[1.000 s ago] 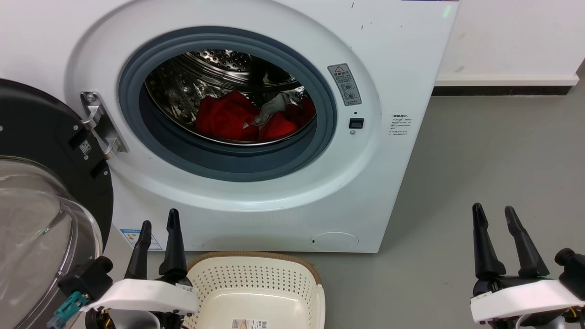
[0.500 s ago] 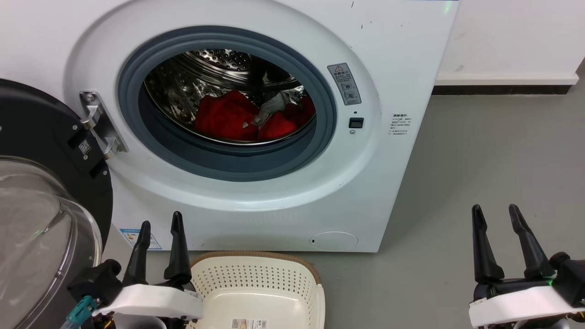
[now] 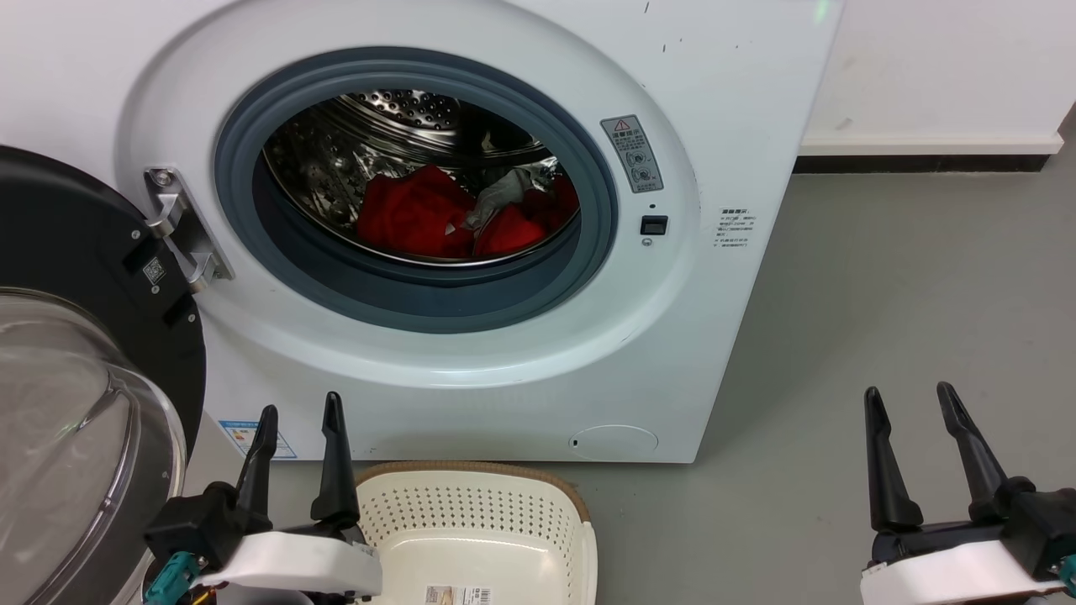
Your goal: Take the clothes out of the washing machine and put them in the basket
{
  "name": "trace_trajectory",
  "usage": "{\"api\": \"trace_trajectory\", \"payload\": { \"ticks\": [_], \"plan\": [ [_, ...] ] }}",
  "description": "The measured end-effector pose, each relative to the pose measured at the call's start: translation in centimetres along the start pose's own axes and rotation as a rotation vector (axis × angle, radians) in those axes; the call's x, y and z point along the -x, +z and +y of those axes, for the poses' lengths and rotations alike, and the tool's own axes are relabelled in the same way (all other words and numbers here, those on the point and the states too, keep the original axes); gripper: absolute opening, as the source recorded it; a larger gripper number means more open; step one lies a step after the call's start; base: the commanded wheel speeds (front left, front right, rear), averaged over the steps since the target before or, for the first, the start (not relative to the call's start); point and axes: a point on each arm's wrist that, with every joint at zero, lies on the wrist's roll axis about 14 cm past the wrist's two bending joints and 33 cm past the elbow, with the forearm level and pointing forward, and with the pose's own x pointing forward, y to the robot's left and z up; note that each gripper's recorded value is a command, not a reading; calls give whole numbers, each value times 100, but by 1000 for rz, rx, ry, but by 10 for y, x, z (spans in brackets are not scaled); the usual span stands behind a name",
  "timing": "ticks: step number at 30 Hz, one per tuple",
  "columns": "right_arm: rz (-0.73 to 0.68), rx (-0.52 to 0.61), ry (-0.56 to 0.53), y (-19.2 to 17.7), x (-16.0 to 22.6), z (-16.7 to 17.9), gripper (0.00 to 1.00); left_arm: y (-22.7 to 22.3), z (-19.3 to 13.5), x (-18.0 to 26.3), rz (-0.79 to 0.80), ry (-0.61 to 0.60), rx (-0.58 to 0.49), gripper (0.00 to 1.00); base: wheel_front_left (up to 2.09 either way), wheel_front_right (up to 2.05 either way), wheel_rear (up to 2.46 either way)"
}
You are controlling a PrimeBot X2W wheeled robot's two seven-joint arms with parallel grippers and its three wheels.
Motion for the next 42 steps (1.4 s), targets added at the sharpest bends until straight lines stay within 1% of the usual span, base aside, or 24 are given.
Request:
{"api": "trace_trajectory", "payload": {
  "ticks": [11, 29, 42],
  "plan": [
    [-6, 70, 14, 0, 3, 2, 100, 0, 0, 3, -12, -3, -74, 100, 0, 0, 0],
    [-25, 115, 26, 2, 7, 4, 100, -5, 0, 8, -14, -14, -175, 100, 0, 0, 0],
    [-14, 88, 19, -2, 9, 3, 100, -9, 4, 11, 2, -2, -170, 100, 0, 0, 0]
  ]
}}
